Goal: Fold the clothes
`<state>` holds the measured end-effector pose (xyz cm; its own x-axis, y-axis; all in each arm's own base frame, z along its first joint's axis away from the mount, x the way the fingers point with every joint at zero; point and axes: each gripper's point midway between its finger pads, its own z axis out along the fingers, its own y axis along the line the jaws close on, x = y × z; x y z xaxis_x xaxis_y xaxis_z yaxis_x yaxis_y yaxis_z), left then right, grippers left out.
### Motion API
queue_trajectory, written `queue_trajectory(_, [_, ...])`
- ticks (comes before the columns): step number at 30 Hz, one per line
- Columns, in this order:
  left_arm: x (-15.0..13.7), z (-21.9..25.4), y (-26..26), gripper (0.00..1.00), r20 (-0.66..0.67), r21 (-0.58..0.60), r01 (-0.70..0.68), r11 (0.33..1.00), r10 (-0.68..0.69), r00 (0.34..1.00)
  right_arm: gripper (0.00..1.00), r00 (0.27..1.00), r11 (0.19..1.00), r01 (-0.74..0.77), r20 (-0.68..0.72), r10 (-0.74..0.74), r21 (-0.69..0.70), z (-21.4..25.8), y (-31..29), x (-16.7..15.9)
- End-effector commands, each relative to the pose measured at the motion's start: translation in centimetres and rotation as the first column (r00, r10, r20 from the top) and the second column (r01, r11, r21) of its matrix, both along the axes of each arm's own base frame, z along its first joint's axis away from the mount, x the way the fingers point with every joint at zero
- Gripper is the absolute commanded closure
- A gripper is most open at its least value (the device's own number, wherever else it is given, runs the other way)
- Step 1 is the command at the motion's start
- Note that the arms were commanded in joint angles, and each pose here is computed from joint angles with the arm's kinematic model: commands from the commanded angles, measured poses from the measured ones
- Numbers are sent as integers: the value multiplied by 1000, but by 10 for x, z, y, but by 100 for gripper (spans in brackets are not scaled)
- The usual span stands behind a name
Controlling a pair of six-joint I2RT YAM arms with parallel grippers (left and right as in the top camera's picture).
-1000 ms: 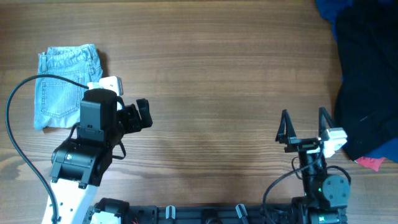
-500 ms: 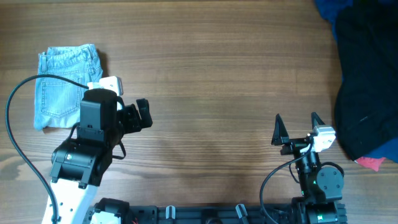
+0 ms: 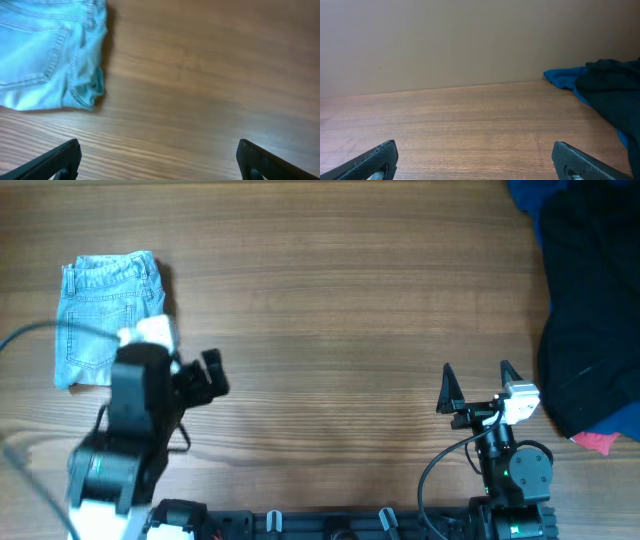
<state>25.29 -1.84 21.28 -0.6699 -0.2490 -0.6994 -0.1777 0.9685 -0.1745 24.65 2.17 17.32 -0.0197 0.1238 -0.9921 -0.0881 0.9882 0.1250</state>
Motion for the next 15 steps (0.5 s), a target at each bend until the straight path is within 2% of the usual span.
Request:
queue_trajectory(1, [-28, -8, 20, 0, 92, 19, -55, 998, 53, 994, 0, 1000, 1000, -12, 4, 12, -17, 0, 2, 0])
queue_trajectory(6, [-43, -34, 26, 0, 249, -19, -80, 997, 82, 965, 0, 1000, 1000, -12, 3, 12, -17, 0, 2, 0])
queue_trajectory(15, [-19, -39, 25, 0, 555, -64, -66, 996, 91, 827, 0, 1000, 1000, -12, 4, 12, -17, 0, 2, 0])
